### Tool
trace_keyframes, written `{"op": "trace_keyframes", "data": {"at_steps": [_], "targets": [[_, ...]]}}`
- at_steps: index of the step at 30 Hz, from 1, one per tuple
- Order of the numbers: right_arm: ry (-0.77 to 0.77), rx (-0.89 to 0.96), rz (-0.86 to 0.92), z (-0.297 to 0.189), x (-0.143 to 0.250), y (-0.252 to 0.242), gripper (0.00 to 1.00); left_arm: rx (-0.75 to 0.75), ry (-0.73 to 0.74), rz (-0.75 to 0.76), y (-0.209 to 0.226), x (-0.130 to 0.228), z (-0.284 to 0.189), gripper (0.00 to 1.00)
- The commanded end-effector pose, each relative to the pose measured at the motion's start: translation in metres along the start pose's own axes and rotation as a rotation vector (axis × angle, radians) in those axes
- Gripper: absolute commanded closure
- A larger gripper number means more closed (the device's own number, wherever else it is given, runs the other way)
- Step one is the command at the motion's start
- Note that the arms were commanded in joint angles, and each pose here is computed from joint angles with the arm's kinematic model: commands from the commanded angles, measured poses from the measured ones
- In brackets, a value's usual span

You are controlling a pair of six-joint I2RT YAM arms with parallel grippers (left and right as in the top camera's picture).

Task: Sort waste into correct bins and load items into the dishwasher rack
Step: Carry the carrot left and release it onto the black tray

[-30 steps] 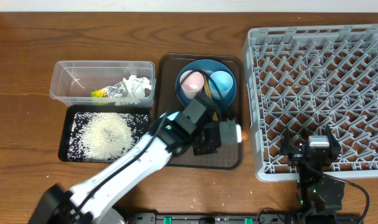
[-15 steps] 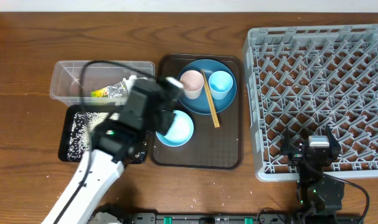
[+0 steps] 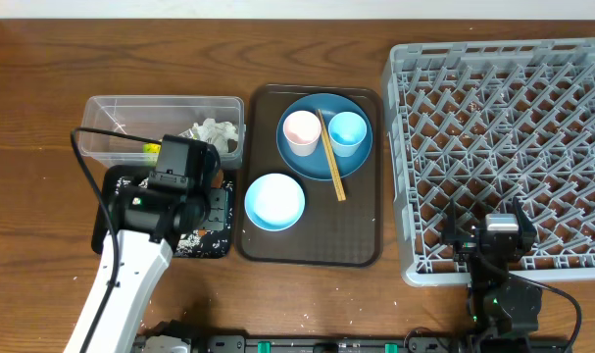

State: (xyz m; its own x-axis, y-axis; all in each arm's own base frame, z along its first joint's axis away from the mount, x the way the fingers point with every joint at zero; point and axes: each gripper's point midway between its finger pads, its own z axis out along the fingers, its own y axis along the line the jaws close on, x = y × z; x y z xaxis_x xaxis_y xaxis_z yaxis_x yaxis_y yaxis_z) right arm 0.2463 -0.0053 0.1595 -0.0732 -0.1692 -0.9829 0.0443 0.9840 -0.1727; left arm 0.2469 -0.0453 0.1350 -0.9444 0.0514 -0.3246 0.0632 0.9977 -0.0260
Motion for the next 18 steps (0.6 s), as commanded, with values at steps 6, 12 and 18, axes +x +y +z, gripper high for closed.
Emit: {"op": "trace_keyframes", "data": {"at_steps": [6, 12, 18], "targets": [[0.008, 0.031, -0.003, 0.000, 0.002, -0.007, 0.01, -0.039, 0.166, -0.025, 0.007, 0.023, 0.043, 0.92], [0.008, 0.031, -0.003, 0.000, 0.002, -0.007, 0.01, -0.046, 0.217, -0.024, 0.006, 0.021, 0.075, 0.92], [0.008, 0.031, -0.003, 0.000, 0.002, -0.007, 0.01, -0.068, 0.268, -0.020, 0.008, 0.022, 0.102, 0.91]]}}
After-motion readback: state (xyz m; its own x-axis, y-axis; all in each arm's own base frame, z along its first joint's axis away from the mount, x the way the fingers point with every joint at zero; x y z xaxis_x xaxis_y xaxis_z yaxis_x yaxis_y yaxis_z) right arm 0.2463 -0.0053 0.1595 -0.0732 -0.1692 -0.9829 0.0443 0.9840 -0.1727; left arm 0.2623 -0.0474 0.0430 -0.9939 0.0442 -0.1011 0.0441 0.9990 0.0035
